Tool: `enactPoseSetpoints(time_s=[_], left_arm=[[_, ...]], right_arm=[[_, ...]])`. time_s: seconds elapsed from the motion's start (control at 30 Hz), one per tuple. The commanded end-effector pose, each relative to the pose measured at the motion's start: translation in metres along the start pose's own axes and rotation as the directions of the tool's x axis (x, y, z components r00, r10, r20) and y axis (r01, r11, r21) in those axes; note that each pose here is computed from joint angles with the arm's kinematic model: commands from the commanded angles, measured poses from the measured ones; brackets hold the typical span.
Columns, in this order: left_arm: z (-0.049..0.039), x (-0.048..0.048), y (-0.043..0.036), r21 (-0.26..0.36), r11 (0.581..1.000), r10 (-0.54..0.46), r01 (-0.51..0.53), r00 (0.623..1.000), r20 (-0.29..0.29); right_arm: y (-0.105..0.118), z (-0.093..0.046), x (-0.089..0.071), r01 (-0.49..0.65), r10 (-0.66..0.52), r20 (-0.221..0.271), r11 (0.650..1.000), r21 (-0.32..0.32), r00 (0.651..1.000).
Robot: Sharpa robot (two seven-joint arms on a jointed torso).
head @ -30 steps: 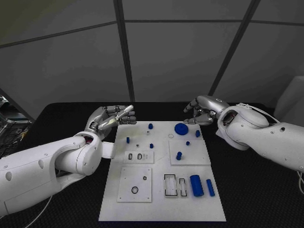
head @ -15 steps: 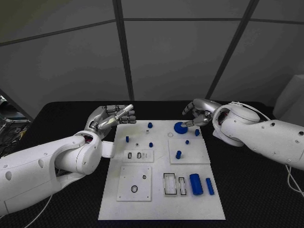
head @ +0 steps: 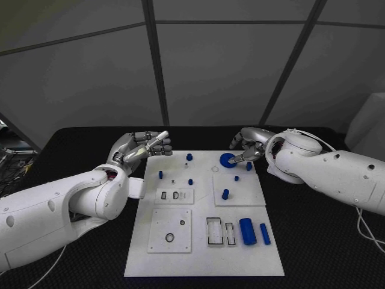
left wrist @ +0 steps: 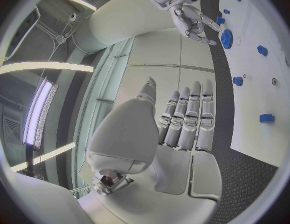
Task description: Assemble the parts on the task board
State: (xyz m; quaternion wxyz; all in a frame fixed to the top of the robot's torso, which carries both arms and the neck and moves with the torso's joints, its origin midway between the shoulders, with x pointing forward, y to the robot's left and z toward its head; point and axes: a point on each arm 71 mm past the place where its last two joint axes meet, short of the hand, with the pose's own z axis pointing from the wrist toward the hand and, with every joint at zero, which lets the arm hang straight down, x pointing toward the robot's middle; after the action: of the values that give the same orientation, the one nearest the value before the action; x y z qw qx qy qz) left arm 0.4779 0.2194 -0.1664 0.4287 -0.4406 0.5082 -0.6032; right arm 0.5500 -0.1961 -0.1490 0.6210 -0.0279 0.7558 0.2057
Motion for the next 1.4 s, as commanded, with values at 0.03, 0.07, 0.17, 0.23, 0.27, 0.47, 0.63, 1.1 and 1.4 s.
enactPoseSetpoints(time_s=[0.03, 0.07, 0.17, 0.23, 0.27, 0.47, 0.63, 1.1, 1.4], left_arm=[[0.0007, 0.0023, -0.0016, 0.010, 1.000, -0.003, 0.003, 1.000, -0.015], [0.0007, 0.0024, -0.0016, 0.011, 1.000, -0.002, 0.003, 1.000, -0.015], [0.0008, 0.0024, -0.0017, 0.012, 1.000, -0.002, 0.002, 1.000, -0.014], [0.0009, 0.0021, -0.0016, 0.012, 1.000, -0.001, 0.001, 1.000, -0.013], [0.0009, 0.0020, -0.0016, 0.011, 1.000, -0.001, 0.001, 1.000, -0.012], [0.0010, 0.0016, -0.0014, 0.010, 1.000, 0.000, 0.000, 1.000, -0.010], [0.0010, 0.0010, -0.0014, 0.009, 1.000, 0.001, -0.001, 1.000, -0.008], [0.0010, 0.0001, -0.0013, 0.008, 1.000, 0.002, -0.002, 1.000, -0.007], [0.0010, -0.0002, -0.0010, 0.005, 1.000, 0.002, -0.002, 1.000, -0.006]], right_arm=[[0.002, 0.002, 0.003, 0.027, -0.027, -0.028, 1.000, -0.002, 0.999], [0.003, 0.002, 0.003, 0.031, -0.031, -0.030, 1.000, -0.002, 0.999], [0.004, 0.004, 0.005, 0.042, -0.042, -0.035, 0.999, -0.003, 0.999], [0.005, 0.004, 0.007, 0.047, -0.047, -0.035, 0.999, -0.004, 0.998], [0.006, 0.005, 0.007, 0.050, -0.050, -0.035, 0.999, -0.006, 0.998], [0.008, 0.006, 0.010, 0.058, -0.059, -0.042, 0.998, -0.012, 0.997], [0.008, 0.007, 0.011, 0.062, -0.062, -0.047, 0.998, -0.013, 0.997], [0.007, 0.008, 0.012, 0.078, -0.079, -0.047, 0.997, -0.009, 0.996], [0.007, 0.009, 0.014, 0.095, -0.096, -0.064, 0.995, -0.013, 0.993]])
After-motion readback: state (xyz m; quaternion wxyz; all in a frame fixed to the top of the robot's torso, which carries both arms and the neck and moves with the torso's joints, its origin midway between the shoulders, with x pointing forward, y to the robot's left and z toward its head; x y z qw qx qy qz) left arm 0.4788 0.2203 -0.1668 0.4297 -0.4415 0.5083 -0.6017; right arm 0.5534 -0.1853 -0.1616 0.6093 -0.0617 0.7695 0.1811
